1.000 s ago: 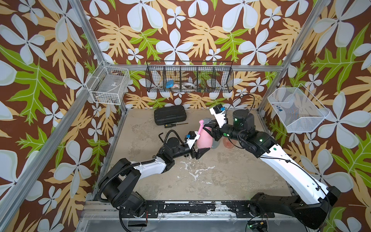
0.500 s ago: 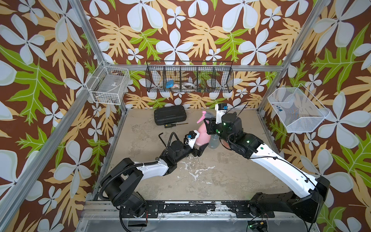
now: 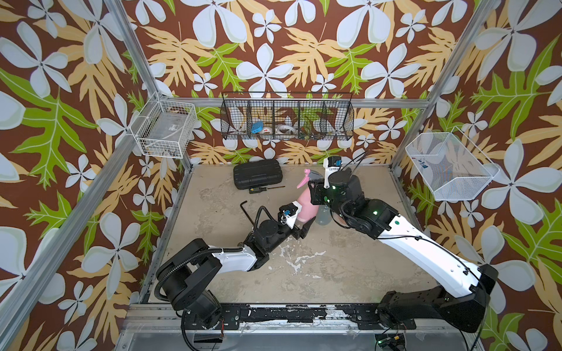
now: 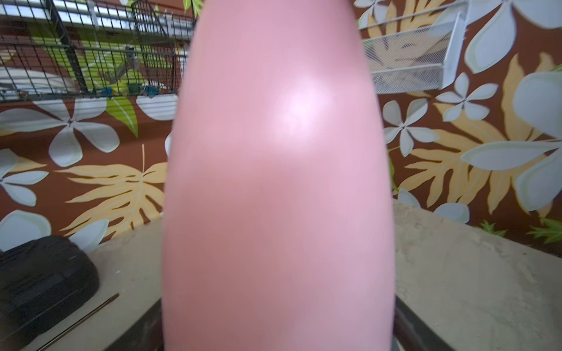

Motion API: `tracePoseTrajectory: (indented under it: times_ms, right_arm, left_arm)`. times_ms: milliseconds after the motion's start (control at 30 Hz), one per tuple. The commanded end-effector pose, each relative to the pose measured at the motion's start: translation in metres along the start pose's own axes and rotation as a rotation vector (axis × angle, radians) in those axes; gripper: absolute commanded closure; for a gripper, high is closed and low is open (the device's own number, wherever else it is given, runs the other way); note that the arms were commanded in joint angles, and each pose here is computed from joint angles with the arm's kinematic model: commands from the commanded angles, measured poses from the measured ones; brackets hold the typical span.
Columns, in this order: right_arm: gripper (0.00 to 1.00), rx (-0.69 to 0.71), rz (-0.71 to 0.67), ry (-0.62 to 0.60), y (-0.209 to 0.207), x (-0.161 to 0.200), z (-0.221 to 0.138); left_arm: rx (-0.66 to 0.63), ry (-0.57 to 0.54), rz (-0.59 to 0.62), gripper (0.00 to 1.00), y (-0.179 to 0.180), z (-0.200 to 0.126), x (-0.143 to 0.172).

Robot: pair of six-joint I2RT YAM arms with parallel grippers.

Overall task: Attach spray nozzles to spray bottles
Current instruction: Screw the spray nozzle on the spray bottle.

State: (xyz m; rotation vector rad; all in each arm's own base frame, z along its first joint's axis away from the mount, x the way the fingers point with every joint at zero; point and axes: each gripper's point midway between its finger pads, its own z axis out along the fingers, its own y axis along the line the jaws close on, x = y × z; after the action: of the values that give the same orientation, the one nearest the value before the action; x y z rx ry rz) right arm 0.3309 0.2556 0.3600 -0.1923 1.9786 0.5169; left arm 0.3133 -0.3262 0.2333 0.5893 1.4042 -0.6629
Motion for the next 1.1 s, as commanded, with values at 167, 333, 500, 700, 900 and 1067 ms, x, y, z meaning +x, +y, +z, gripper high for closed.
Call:
tracePoseTrajectory:
  times_ms: [167,333,500,700,900,1067]
  right_arm:
    - [0.69,-0.435,-0.188,-0.030,0.009,-0.006,-0.053]
    - [0.71,-0.533,-0.224,-0.012,0.024,-0.002,-0.059]
    - [0.55,-0.544,-0.249,-0.008,0.026,-0.001,-0.052]
    - [0.44,-0.552,-0.272,-0.011,0.030,-0.008,-0.049]
    - [0.41,-0.629,-0.279,0.018,0.042,-0.008,-0.051]
    - [0.56,-0.674,-0.270,0.047,0.048,-0.004,-0.052]
  left_arm:
    - [0.230,-0.122,-0.132,0.38,-0.024,-0.015,-0.032]
    - [0.304,-0.122,-0.155,0.38,-0.035,-0.016,-0.036]
    - [0.348,-0.126,-0.179,0.39,-0.041,-0.016,-0.040]
    - [0.412,-0.113,-0.180,0.39,-0.052,-0.020,-0.039]
    - [0.500,-0.117,-0.170,0.39,-0.065,-0.028,-0.039]
    - [0.507,-0.110,-0.155,0.39,-0.066,-0.028,-0.038]
